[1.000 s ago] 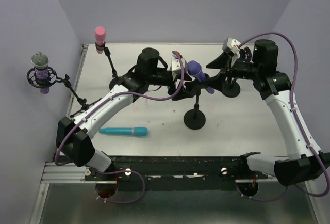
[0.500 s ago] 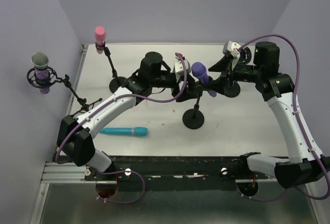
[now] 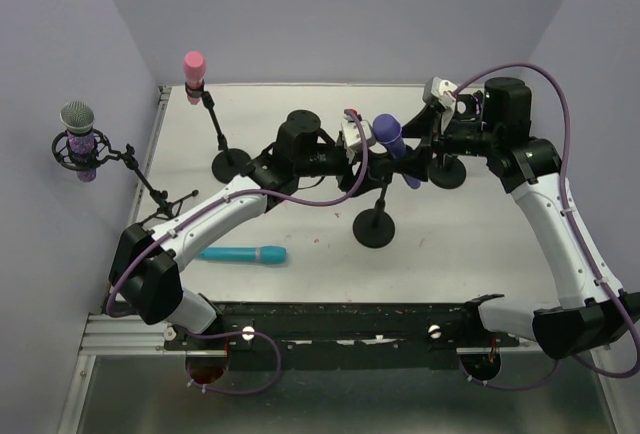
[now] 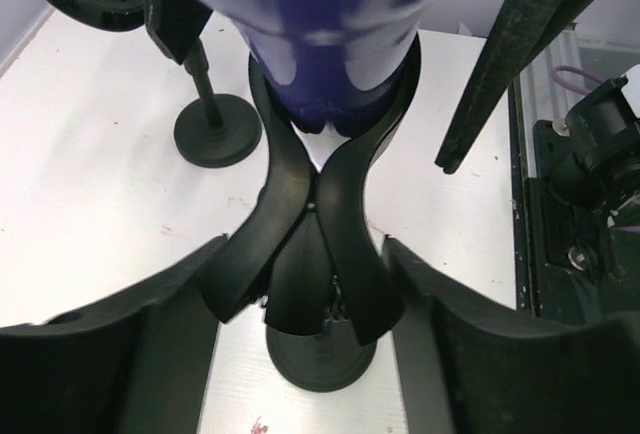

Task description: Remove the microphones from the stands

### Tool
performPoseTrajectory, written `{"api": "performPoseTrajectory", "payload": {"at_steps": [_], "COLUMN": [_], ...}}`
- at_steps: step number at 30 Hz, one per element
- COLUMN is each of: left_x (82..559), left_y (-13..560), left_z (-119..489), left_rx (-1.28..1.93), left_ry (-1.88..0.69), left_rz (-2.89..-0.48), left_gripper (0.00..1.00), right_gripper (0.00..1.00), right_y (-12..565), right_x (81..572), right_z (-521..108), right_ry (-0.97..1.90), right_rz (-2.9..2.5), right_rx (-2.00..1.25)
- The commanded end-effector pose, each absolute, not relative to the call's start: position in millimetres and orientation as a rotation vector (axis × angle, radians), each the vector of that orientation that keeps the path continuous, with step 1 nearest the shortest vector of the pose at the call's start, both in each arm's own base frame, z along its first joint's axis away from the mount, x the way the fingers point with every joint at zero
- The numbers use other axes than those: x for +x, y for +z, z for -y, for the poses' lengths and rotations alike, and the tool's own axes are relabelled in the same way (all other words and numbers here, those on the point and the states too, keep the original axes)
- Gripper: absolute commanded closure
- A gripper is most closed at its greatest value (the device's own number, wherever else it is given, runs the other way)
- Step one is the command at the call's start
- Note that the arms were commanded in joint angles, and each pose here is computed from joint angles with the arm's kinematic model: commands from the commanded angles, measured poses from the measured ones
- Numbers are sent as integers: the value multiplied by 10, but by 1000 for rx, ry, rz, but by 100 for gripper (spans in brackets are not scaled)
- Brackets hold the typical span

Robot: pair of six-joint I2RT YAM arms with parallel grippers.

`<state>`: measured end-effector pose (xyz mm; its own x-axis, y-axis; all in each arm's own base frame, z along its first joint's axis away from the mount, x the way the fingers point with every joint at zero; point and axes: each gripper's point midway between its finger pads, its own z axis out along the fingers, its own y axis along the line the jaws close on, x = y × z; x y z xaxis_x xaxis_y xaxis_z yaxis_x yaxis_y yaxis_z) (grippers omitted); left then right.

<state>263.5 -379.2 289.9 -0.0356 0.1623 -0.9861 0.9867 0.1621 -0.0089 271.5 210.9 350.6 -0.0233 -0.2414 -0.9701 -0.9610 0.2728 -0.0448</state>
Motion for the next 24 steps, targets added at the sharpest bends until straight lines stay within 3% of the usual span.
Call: {"api": "performPoseTrajectory", "payload": {"at_steps": [1,7,8,12,13,17,24], "left_x": [2545,2465,2463,2507,2516,2551,2443], "left_y": [3128,3166,3180,3211,3242,3323,3341], "left_z": [3756,3774,3775,3750,3725,3620,3643], "left_rx": [1183,1214,1210,1185,1181,1190,1329], "left_ry": [-1059,-1111,-1116,-1092,-1086,-1118,-1160], "left_rz": [-1334,-1299,-1302,-1309,-1301,-1262,-1188], "left_gripper": [40,58,55,27,24,22,26], "right_gripper": [19,27,31,52,55,65,71], "right_y": [3649,3671,3666,3632,3636,3605,3612], "right_x": [2689,2800,2821,2853,2856,2845,2863], "right_z": [-2178,-2197,-2200,-2208,-2203,-2206,-2219], "right_ry": [878,868,866,866,864,873,882], "right_rz": [-1436,-1439,-1441,-1453,-1453,-1465,-1464], "right_rx": [-1186,-1146,-1143,-1145,-1144,-1147,-1143]}}
